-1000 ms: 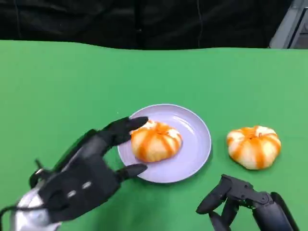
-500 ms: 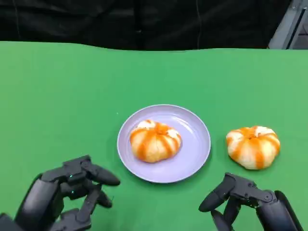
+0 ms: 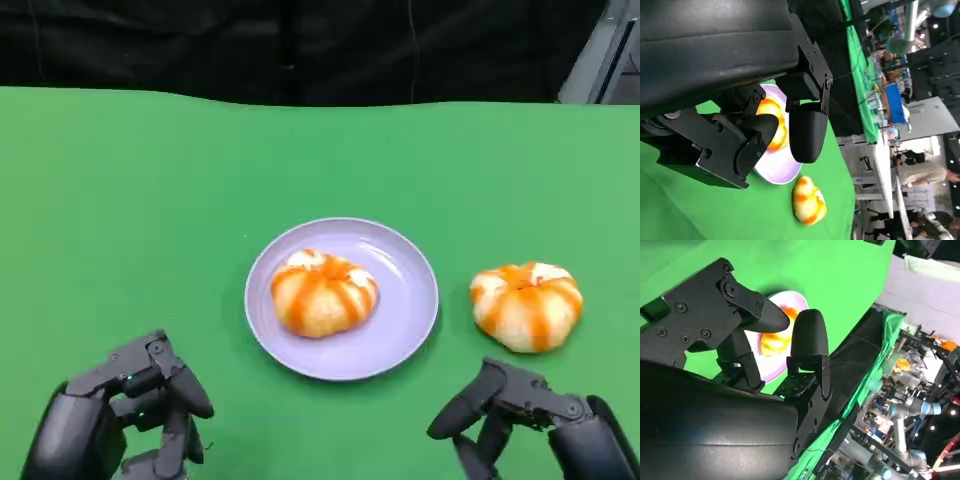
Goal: Grasp the bread from the table and place it into the plate.
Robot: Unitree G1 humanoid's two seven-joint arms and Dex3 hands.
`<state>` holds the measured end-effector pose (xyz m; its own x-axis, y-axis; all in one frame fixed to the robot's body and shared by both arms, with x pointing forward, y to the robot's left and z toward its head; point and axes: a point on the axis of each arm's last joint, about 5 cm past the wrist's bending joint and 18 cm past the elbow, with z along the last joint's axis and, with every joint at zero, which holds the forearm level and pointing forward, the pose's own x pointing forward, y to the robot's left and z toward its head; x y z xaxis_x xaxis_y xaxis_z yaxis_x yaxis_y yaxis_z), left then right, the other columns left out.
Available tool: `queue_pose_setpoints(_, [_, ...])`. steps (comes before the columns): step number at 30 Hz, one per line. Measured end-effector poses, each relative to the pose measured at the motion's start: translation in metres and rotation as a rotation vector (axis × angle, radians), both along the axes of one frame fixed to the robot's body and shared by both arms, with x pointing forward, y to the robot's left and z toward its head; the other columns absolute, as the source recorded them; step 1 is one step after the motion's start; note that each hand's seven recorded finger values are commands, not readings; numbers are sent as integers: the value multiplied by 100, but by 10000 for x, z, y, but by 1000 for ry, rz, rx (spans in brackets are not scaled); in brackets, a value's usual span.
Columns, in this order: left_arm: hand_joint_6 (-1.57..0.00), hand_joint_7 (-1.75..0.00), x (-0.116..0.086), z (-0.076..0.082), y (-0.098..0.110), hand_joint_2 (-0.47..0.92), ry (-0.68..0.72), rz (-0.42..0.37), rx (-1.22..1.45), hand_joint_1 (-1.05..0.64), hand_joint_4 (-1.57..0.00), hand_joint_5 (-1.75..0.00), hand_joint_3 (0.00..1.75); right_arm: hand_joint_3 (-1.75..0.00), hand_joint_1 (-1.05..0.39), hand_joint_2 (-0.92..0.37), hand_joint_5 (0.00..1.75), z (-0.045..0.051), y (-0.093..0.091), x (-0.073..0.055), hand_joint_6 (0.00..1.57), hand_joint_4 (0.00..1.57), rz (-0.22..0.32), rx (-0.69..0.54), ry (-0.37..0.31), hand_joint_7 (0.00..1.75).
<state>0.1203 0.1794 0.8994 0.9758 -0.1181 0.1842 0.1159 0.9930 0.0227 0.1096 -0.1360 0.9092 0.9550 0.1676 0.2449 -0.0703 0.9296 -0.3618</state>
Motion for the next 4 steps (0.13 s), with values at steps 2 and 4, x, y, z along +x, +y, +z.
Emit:
queue_pose_setpoints(2, [-74, -159, 0, -7, -13, 48, -7, -4, -4, 4, -85, -175, 128, -116, -13, -44, 156, -4, -1, 0, 75, 83, 1, 0, 0, 118])
queue_pose_setpoints(4, [-75, -158, 1, -19, -22, 47, -9, -8, -6, 4, -86, -175, 128, -116, -12, -44, 156, -9, 0, 0, 75, 82, 4, 0, -4, 118])
